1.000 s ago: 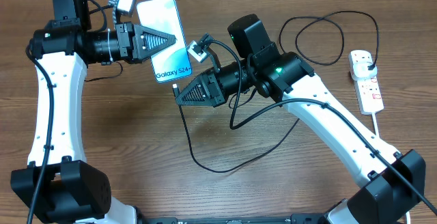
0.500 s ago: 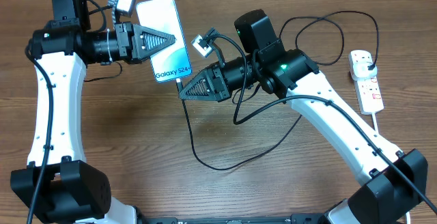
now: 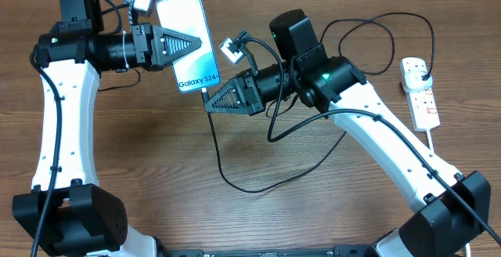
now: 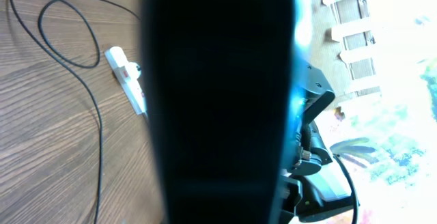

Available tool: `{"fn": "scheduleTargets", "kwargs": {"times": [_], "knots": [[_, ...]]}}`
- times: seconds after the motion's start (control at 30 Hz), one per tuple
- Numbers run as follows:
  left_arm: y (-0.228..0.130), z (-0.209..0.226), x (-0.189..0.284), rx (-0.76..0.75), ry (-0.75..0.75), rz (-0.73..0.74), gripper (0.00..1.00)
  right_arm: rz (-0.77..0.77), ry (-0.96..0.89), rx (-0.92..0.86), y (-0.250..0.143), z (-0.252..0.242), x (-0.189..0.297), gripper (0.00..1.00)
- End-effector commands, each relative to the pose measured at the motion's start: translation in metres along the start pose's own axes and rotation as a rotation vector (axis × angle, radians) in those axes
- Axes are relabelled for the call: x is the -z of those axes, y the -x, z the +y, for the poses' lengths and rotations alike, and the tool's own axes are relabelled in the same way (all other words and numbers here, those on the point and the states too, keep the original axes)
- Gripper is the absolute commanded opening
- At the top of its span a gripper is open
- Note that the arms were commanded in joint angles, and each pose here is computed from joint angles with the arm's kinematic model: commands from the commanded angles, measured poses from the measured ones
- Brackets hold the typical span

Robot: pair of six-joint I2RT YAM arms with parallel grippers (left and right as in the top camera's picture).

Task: Plug charger to phone and switch on socket
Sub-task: 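Push the USB-C plug into the phone port with the right gripper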

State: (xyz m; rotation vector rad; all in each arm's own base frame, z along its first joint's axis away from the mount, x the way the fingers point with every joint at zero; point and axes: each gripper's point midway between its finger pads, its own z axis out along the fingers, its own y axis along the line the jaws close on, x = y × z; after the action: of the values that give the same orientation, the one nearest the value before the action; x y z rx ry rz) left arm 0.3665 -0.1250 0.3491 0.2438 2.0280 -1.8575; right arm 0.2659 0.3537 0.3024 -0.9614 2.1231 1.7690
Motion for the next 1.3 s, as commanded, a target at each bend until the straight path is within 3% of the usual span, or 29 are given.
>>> {"fn": "scheduleTargets", "kwargs": {"times": [0.0, 1.27], "knots": [[-0.0013, -0.0236, -0.0004, 0.001, -0.062, 0.009, 0.04, -0.002, 0.016, 0.008, 0.0021, 0.0042, 0.0022, 0.04], [-0.0016, -0.0237, -0.0014, 0.062, -0.062, 0.014, 0.04, -0.015, 0.018, 0.032, 0.0068, 0.0054, 0.0023, 0.04]]}}
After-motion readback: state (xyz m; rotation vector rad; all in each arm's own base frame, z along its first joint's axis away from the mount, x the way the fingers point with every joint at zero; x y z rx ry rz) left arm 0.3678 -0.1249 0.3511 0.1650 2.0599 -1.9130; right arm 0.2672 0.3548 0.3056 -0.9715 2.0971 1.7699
